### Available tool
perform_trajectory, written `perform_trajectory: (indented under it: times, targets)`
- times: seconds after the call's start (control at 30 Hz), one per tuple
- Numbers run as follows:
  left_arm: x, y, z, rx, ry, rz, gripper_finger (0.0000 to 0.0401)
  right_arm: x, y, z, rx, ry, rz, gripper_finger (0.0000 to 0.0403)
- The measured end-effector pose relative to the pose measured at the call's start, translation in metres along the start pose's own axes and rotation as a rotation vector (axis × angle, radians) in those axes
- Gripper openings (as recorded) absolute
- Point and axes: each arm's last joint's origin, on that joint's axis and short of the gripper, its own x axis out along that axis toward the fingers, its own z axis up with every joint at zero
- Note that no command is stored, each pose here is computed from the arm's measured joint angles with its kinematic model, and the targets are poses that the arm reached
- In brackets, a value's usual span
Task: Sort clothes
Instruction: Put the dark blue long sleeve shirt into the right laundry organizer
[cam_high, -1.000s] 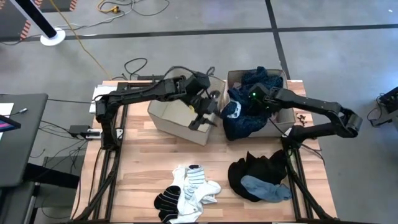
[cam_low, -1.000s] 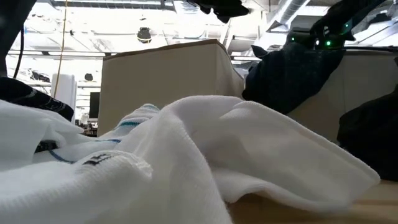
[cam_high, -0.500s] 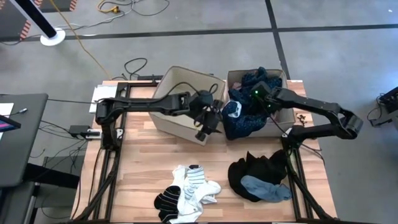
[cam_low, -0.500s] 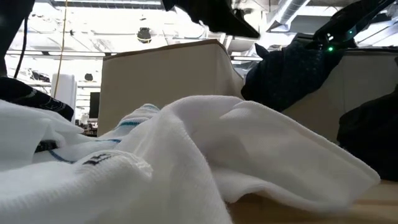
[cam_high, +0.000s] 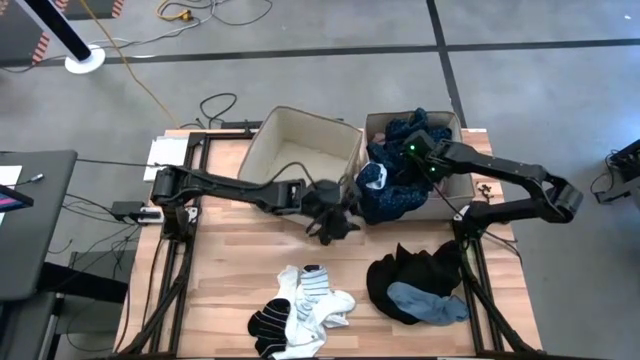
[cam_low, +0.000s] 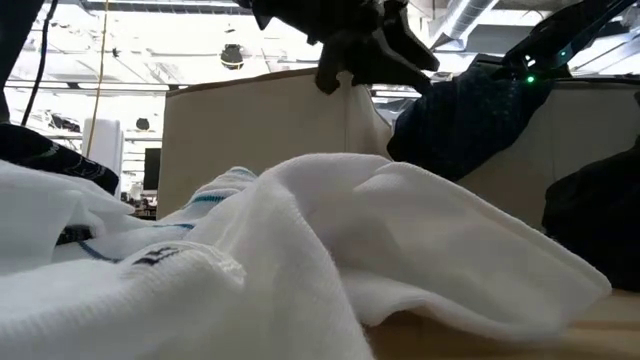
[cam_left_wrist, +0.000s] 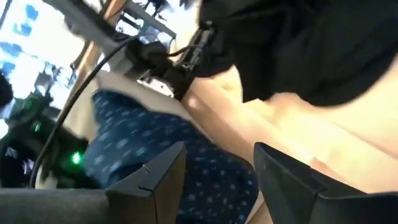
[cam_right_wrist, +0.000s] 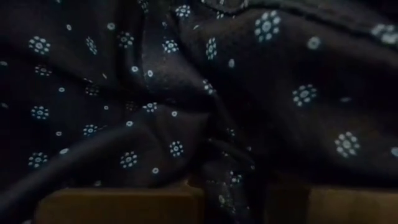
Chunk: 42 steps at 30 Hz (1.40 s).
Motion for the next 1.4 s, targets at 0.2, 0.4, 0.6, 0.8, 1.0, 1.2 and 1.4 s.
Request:
perform_trajectory:
  times: [0.2,0.4,0.6,0.8,1.0,1.2,1.4]
  targets:
    - [0.003,-0.009,0.008,0.152,-0.009,0.1,0.0186,0.0,0.001,0.0,0.005,-0.001,0.029,0.0143]
    - [0.003,-0.008,0.007,0.247,0.018,0.113,0.0186,-0.001,0.001,0.001,0.032,-0.011,0.046,0.0216]
    - [0.003,-0.005,-0.002,0.224,0.054,0.115,0.0186,-0.016,0.004,0.009,0.056,-0.032,0.142,0.0232]
    - [0.003,-0.003,-0.008,0.157,0.069,0.104,0.0186,-0.048,0.01,0.016,0.024,0.031,0.207,0.0232]
    - [0.003,-0.003,-0.008,0.142,0.061,0.095,0.0186,-0.084,0.013,0.022,-0.017,0.075,0.218,0.0232]
    - [0.003,-0.003,-0.008,0.128,0.055,0.091,0.0186,-0.113,0.016,0.03,-0.044,0.035,0.244,0.0232]
    - [0.003,-0.004,-0.008,0.109,0.055,0.089,0.0186,-0.142,0.02,0.038,-0.096,-0.128,0.311,0.0232]
